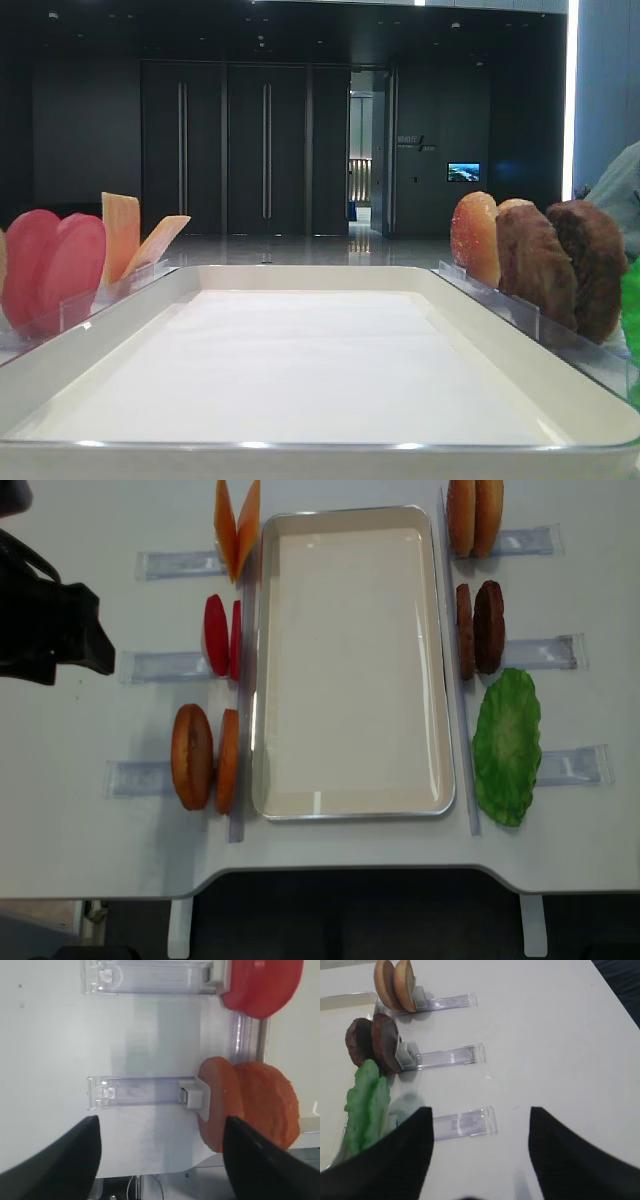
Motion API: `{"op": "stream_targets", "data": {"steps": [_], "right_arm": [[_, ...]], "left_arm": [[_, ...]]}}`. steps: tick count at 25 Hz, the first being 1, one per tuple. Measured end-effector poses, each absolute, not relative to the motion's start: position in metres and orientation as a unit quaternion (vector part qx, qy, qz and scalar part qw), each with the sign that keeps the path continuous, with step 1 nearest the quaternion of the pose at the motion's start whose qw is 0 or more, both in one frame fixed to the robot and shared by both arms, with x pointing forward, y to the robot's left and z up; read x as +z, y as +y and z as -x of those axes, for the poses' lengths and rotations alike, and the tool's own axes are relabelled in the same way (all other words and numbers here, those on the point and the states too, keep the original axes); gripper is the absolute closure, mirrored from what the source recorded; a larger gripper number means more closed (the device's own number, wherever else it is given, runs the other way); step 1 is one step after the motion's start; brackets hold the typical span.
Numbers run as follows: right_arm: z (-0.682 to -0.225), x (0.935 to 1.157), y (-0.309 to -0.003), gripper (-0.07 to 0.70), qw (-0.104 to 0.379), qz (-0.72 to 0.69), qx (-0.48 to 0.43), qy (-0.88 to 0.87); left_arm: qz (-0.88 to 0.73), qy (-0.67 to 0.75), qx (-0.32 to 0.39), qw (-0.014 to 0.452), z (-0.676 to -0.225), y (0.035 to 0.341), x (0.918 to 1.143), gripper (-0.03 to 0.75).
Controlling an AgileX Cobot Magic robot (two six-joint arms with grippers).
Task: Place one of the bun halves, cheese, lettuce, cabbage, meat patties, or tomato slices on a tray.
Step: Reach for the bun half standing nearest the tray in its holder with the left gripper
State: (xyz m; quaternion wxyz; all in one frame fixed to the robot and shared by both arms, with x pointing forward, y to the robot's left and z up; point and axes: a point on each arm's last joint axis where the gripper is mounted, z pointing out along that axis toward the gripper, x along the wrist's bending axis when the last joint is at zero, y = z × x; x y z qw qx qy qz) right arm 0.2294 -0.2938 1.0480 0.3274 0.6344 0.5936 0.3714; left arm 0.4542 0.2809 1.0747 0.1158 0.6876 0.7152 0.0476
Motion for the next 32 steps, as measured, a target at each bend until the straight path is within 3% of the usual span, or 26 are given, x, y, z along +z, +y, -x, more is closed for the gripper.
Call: {"op": "stream_targets", "data": {"steps": [19, 32], "right_arm": [[-0.229, 1.048, -0.294, 0.220, 0.327, -0.634, 0.371, 0.594], [-0.229, 1.048, -0.294, 0.220, 0.327, -0.634, 0.371, 0.594]], "left_arm": [[-0.714, 0.688, 0.049, 0.123, -0.431, 0.194, 1.075, 0.136], [-0.732, 0.676, 0.033, 0.076, -0.438, 0.150, 1.039, 0.136]]}}
